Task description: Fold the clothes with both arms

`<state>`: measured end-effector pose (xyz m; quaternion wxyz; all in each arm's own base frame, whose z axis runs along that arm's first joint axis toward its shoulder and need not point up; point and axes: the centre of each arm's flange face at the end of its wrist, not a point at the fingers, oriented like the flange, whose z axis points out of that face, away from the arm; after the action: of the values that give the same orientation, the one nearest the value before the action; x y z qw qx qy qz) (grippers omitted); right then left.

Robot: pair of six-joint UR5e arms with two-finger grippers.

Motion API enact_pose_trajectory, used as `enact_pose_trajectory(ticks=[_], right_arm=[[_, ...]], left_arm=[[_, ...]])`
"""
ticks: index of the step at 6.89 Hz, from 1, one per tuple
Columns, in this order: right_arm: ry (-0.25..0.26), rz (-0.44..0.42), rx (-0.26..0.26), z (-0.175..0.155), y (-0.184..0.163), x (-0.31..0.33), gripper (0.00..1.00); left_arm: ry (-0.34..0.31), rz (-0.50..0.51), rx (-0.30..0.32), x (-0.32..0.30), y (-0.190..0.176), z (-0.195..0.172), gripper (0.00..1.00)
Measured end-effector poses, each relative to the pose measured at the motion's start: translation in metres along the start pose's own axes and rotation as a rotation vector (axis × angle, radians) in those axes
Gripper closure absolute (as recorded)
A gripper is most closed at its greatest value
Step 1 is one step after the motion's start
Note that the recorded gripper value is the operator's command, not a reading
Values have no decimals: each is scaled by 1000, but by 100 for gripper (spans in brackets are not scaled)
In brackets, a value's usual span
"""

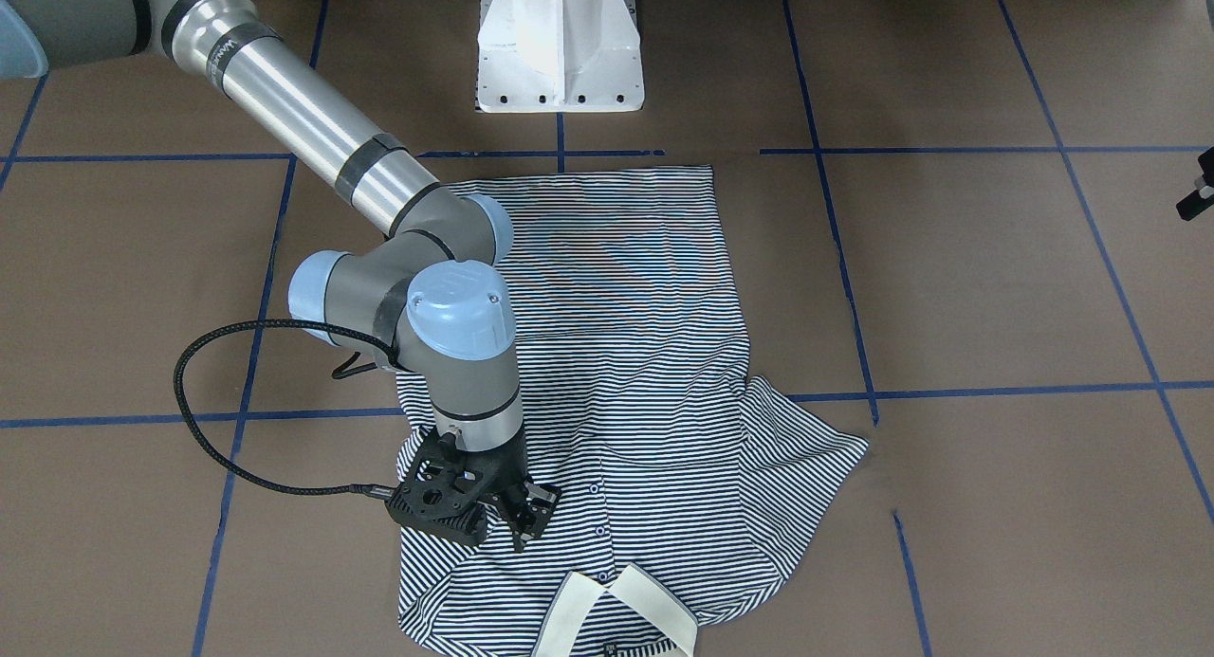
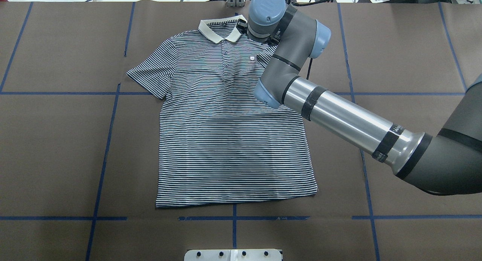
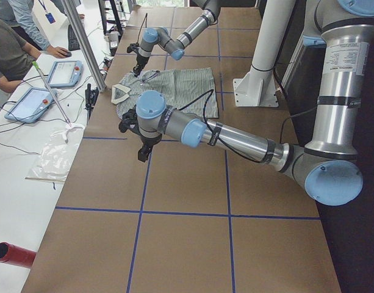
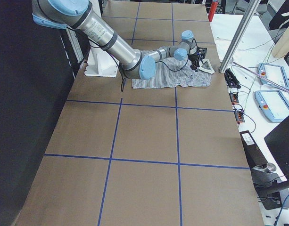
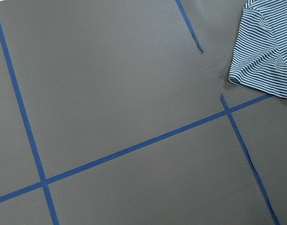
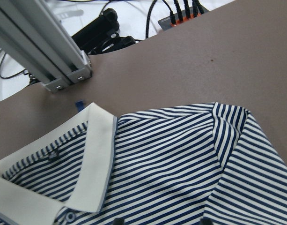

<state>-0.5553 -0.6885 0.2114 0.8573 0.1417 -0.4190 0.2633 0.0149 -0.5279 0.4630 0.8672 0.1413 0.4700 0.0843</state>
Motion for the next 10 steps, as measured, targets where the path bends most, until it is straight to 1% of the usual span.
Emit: enact_pose_trajectory(ticks=[1, 2, 3, 4, 5, 6, 7, 8, 10], right_arm=[[-49, -5, -22, -18, 6, 2, 0], [-104, -15, -69, -40, 15, 12, 0], [-152, -25, -112, -61, 21, 27, 0], [-189, -30, -154, -79, 20, 44, 0], [-217, -29, -198, -95, 12, 60, 0], [-234, -27, -222, -108, 5, 79, 0], [-244, -25, -227, -118, 1, 98, 0], [-245, -22, -227, -122, -1, 109, 0], [-244, -21, -225, -123, -1, 114, 0]], left_arm=[[-4, -34, -20, 29, -21, 31, 4], [-18, -56, -45, 62, -48, 73, 6], [-33, -75, -73, 93, -79, 119, 10], [-52, -90, -84, 111, -110, 160, 10], [-60, -97, -71, 114, -135, 200, 12], [-52, -107, -53, 114, -150, 237, 17], [-45, -124, -40, 122, -156, 270, 22], [-43, -136, -38, 135, -155, 291, 28], [-27, -168, -46, 158, -148, 310, 40]])
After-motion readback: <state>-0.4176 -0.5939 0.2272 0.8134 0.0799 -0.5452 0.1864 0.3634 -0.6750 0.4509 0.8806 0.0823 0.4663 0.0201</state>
